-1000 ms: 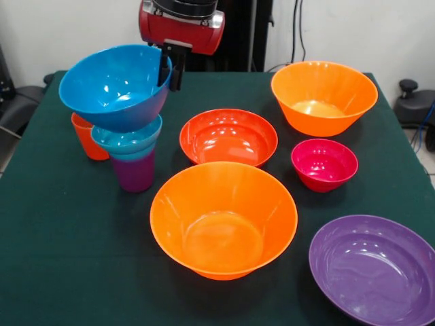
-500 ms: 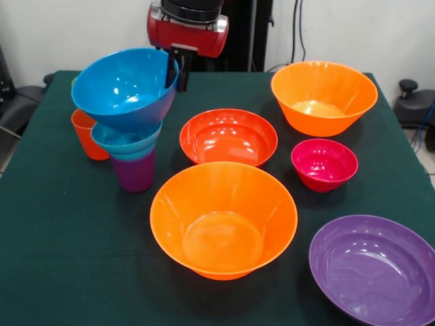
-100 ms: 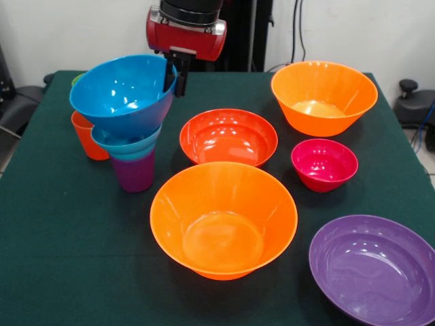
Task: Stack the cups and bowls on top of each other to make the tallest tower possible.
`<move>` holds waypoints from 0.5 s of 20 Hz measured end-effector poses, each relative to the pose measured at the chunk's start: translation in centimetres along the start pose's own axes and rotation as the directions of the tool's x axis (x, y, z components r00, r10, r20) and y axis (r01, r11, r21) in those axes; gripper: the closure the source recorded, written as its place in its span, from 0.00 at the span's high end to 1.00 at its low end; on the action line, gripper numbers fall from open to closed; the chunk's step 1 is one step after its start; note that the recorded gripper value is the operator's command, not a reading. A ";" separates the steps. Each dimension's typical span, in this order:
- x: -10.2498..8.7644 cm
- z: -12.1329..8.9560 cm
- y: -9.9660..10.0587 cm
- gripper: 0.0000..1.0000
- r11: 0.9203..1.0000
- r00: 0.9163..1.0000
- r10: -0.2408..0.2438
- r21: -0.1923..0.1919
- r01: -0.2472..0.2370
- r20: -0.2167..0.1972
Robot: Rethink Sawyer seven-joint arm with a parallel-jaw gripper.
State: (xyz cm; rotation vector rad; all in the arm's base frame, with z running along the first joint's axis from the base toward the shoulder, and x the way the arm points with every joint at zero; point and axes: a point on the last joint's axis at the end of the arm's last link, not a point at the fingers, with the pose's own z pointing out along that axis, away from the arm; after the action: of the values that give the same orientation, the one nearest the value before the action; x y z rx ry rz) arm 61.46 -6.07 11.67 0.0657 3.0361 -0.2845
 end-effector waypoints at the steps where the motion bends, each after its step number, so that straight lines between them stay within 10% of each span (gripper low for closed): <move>1: 0.0 0.0 -0.1 0.00 1.000 1.000 0.001 0.003 -0.001 0.008; 10: 0.6 0.7 -1.3 0.00 1.000 1.000 0.014 0.028 -0.014 0.014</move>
State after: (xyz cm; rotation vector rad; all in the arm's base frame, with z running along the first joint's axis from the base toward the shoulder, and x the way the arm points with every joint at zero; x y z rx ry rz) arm 60.89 -7.49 11.20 0.0863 3.0167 -0.3244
